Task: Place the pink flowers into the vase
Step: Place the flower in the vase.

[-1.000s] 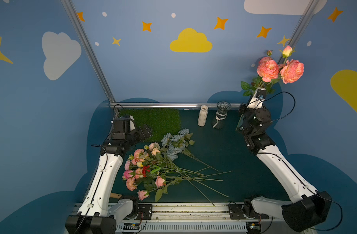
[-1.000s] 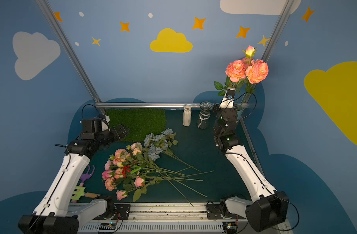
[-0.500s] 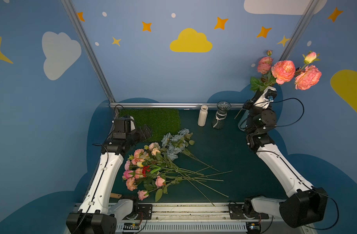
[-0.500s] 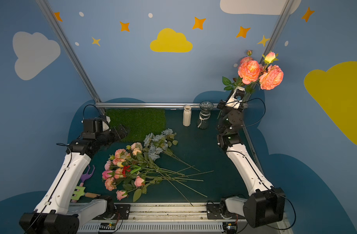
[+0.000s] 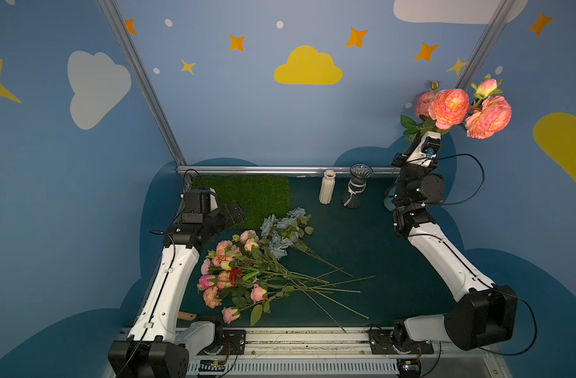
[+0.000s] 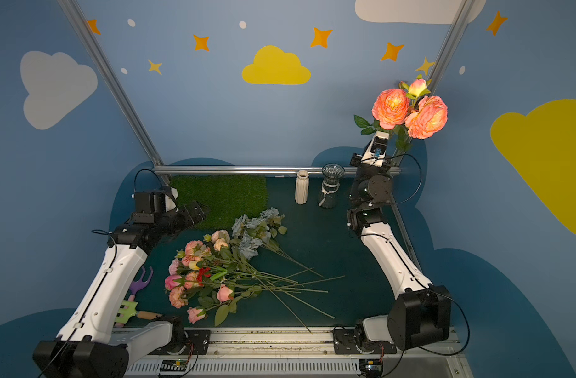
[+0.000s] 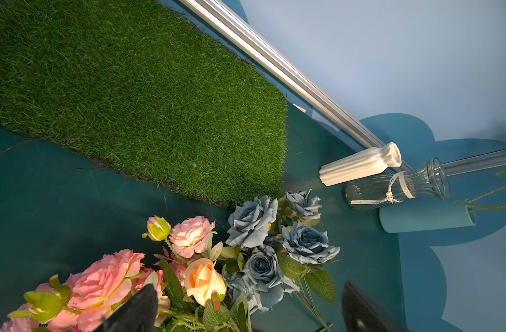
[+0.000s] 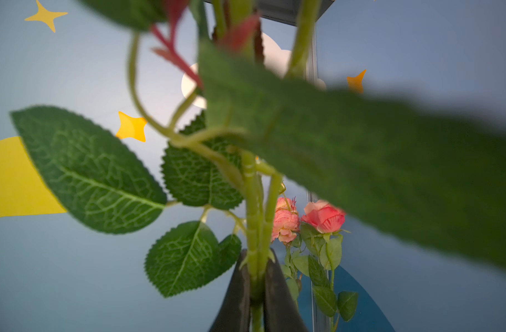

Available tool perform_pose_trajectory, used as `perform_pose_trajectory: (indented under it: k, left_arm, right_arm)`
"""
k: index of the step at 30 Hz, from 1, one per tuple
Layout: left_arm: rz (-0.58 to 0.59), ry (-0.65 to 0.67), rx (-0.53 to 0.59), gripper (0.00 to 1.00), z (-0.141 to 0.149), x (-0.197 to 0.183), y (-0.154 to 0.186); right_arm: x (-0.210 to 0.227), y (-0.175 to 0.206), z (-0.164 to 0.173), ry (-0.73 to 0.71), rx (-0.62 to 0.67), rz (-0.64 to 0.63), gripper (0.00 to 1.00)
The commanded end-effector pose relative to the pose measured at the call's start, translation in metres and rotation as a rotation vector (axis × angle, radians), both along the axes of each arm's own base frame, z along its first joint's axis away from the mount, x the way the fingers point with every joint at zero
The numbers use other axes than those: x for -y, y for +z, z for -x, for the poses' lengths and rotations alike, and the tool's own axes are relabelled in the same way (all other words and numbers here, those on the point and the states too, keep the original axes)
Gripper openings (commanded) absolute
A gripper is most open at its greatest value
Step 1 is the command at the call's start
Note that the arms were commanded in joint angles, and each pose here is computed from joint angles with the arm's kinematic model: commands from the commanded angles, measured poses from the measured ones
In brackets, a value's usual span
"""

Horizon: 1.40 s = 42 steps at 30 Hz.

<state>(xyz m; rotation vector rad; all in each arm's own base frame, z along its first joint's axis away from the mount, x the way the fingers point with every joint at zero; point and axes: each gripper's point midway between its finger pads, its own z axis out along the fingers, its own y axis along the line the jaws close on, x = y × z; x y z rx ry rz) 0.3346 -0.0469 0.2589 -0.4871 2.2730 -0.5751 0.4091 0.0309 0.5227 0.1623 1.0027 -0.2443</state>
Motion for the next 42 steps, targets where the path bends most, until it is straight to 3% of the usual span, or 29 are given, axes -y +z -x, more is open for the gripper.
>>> perform_pose_trajectory:
  k: [1,10,20,42]
  left_arm:
    - [0.018,-0.008,-0.007,1.0,-0.002,0.002,-0.004]
    - [0.024,-0.011,0.001,1.0,-0.001,0.003,-0.002]
    - [0.021,-0.008,0.008,1.0,0.0,0.002,0.0]
    - [0.021,-0.013,0.008,1.0,0.0,0.003,0.0]
  right_arm:
    - [0.008,0.037,0.023,-0.048,0.113,0.028,0.0]
    - [0.015,0.051,0.025,-0.095,0.084,0.039,0.0]
    - [0.034,0.036,0.005,-0.181,-0.011,0.006,0.0]
    - [0.051,-0.06,-0.049,-0.224,-0.17,-0.026,0.0]
